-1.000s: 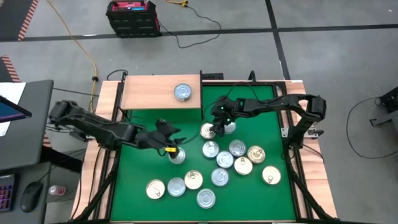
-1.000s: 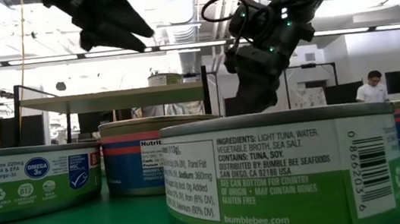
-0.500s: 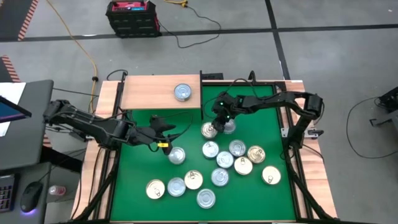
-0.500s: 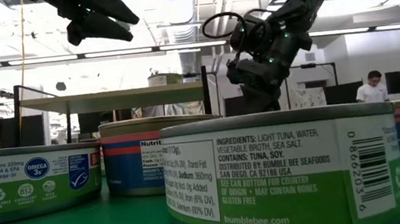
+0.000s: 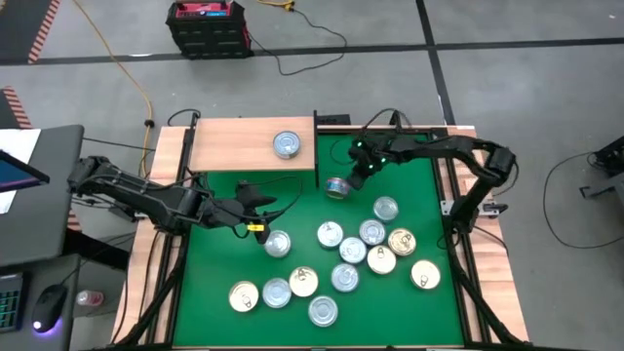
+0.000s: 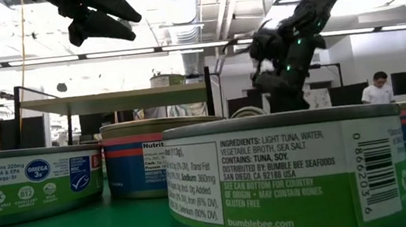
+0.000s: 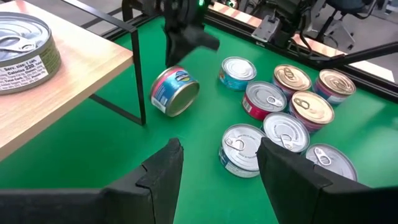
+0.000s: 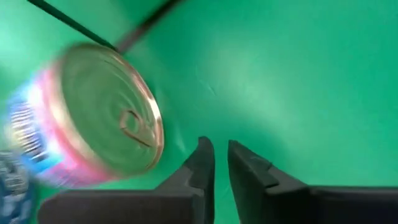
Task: Stack canned seafood by type on shelf
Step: Put the blue and pink tuna can on the shelf
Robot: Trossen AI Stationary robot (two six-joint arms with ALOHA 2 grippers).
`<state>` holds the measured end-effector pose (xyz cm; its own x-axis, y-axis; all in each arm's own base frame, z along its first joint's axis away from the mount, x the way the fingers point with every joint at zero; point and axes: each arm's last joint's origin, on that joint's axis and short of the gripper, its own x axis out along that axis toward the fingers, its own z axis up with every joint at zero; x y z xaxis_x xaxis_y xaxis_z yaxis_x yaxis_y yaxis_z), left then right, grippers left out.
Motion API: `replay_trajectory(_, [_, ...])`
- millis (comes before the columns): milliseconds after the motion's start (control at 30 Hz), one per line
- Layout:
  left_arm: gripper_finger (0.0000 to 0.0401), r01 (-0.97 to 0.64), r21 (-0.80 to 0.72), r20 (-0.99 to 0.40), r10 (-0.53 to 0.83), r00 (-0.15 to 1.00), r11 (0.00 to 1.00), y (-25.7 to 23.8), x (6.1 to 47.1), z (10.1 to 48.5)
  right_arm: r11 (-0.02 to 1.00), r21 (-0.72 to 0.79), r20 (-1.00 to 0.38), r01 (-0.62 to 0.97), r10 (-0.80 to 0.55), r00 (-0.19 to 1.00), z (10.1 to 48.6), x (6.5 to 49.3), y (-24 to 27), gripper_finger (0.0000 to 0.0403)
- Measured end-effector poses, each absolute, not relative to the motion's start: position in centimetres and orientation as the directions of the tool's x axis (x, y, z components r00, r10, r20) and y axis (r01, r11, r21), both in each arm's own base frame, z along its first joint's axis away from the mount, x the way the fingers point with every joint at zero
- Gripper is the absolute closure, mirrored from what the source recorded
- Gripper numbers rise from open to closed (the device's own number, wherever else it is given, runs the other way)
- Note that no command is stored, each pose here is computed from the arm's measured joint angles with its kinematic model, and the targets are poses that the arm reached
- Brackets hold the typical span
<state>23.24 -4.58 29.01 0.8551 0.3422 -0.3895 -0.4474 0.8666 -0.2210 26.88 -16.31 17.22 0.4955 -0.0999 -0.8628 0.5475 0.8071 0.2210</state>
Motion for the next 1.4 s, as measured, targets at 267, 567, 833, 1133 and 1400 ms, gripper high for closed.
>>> replay_trajectory(267, [0.0205,-0.465,-0.262,-0.386,0.35,0.854,0.846,-4.5,23.3,29.0,0.907,0.248,-0.738,0.342,-0.052,0.673,23.1,25.1,-14.8,0.0264])
replay_trajectory(567, [0.0192,-0.476,-0.386,-0.333,0.362,0.871,0.79,-3.0,23.4,30.0,0.973,0.119,-0.735,0.2,-0.049,0.677,23.6,27.5,-9.9,0.0081])
replay_trajectory(833, [0.0125,-0.483,-0.301,-0.332,0.385,0.861,0.822,-2.4,23.1,32.3,0.975,0.018,-0.761,0.223,-0.131,0.635,21.2,29.5,-9.7,0.0048])
replay_trajectory(1133, [0.0104,-0.445,-0.12,-0.322,0.389,0.863,0.888,-2.4,22.8,34.7,0.974,-0.001,-0.791,0.227,-0.14,0.595,16.8,31.8,-10.5,0.0096])
replay_trajectory(1400, [0.0104,-0.385,-0.026,-0.352,0.352,0.867,0.923,-2.4,22.5,35.4,0.967,0.014,-0.766,0.254,-0.153,0.625,16.9,32.2,-10.3,0.0147])
